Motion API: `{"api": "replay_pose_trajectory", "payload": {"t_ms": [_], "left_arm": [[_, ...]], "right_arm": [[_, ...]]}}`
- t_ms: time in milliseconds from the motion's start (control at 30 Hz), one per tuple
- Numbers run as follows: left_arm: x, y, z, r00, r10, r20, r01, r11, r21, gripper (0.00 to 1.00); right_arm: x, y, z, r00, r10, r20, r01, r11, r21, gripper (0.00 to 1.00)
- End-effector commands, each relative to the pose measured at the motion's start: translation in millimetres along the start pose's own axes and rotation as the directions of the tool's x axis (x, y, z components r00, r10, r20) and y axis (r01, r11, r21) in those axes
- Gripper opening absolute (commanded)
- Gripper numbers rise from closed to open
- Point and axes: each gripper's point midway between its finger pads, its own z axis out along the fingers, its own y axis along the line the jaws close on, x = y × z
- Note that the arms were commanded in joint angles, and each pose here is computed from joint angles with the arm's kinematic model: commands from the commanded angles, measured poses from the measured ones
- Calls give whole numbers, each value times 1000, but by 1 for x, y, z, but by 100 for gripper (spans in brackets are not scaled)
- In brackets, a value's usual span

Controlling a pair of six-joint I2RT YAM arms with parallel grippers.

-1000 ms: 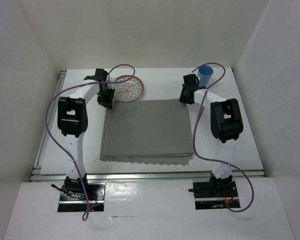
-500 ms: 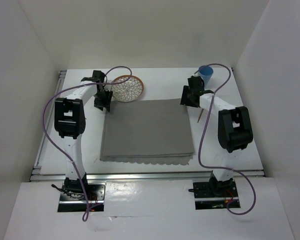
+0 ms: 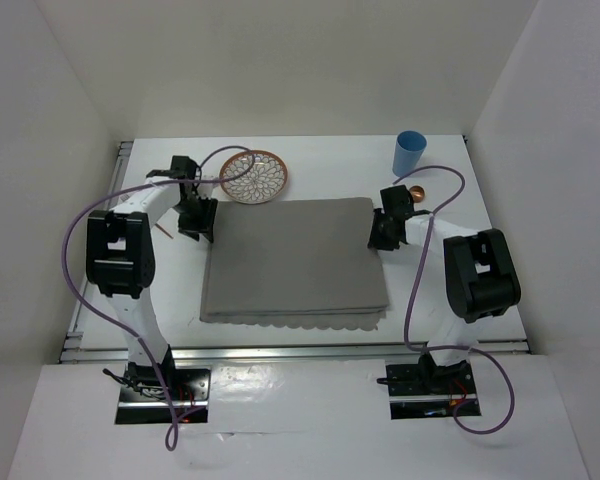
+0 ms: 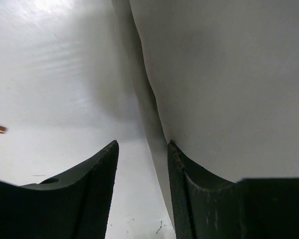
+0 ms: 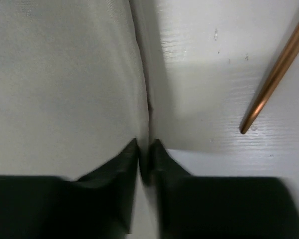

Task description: Set the dinner table for one person

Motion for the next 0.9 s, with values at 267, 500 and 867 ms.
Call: {"api": "replay_pose_trajectory", "payload": {"t_ms": [267,500,867], "left_arm": [[6,-1,-1,999,38,5,-38,999,8,51],[-4,-1,-4,999,41,28,-42,999,5,51],[-11,-2,-12,997,46,55,-46,999,2,51]], "right_arm": [[-21,-1,-1,997,55,62,-57,998,31,1],[-25,-12,-2,990,103,101,-112,989,95,0],[-34,-10,-3,981,147,125,-160,982,101,0]]}}
